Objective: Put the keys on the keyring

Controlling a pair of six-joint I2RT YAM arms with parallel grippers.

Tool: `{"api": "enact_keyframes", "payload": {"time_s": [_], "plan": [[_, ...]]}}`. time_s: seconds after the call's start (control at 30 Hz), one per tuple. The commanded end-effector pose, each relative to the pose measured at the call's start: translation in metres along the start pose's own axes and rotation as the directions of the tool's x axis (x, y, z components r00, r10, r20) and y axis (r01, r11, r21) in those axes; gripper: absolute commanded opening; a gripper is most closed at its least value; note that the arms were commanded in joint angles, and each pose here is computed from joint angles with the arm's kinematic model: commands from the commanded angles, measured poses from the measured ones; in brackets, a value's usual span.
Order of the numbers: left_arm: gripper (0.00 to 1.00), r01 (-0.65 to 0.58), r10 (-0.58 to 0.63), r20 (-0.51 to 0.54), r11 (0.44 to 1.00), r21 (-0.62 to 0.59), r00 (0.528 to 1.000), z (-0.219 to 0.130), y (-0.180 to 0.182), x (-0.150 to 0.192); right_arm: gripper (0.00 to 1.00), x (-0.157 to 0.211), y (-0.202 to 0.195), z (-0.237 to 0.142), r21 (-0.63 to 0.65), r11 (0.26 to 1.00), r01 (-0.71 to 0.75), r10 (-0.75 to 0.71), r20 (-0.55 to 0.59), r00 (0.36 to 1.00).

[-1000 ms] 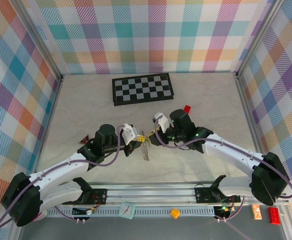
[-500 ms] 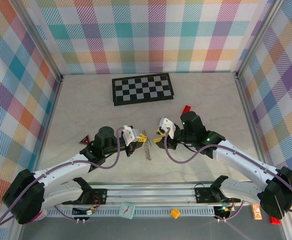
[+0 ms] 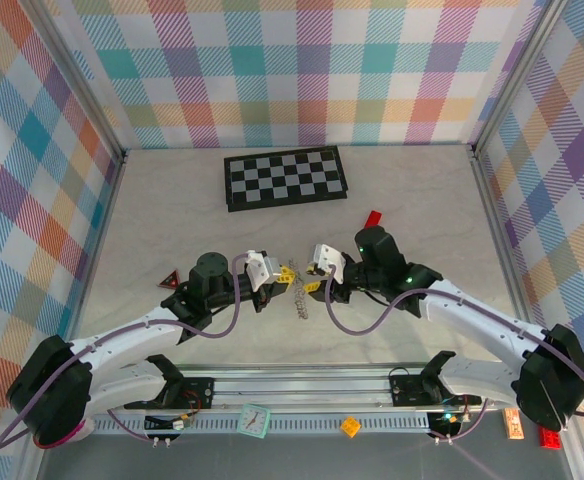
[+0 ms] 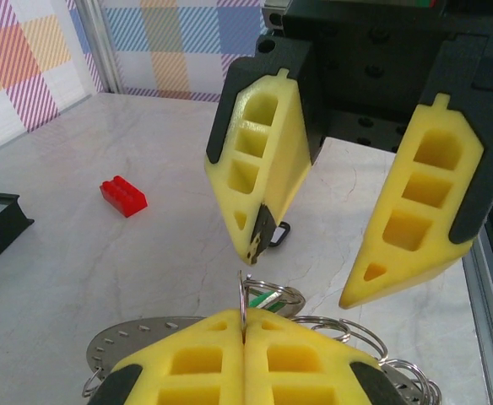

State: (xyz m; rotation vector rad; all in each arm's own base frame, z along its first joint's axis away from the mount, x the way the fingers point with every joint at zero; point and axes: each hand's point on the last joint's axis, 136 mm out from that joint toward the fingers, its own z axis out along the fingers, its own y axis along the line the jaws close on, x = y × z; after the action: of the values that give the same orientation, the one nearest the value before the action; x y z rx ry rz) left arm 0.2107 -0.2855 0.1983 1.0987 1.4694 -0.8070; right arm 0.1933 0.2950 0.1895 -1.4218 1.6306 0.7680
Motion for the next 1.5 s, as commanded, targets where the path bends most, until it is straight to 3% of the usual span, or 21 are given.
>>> {"api": "enact_keyframes", "payload": {"time_s": [0.0,0.6,1.07,1.23,1.47], "plan": [[0.00,-0.033,0.031,0.065,0.999,0.028,0.997,0.000,-0.005,-0.016,0.37,-0.008,0.002,0.003,-0.015,0.999,0.036,-0.035,0.030,0.999],[0.00,-0.036,0.033,0.081,0.999,0.037,0.996,-0.001,-0.007,-0.020,0.29,-0.010,0.001,0.008,-0.024,0.999,0.027,-0.026,0.030,0.999],[0.00,-0.046,0.042,0.119,0.998,0.031,0.992,-0.001,-0.007,-0.026,0.01,-0.004,0.009,0.012,-0.061,0.997,0.053,-0.054,-0.024,0.998],[0.00,-0.053,0.050,0.139,0.998,0.018,0.989,-0.002,-0.005,-0.028,0.00,0.005,0.018,0.019,-0.086,0.994,0.069,-0.077,-0.084,0.994],[0.00,-0.055,0.052,0.142,0.998,0.017,0.988,-0.003,-0.006,-0.027,0.03,0.001,0.014,0.014,-0.043,0.997,0.058,-0.061,-0.070,0.996]]}}
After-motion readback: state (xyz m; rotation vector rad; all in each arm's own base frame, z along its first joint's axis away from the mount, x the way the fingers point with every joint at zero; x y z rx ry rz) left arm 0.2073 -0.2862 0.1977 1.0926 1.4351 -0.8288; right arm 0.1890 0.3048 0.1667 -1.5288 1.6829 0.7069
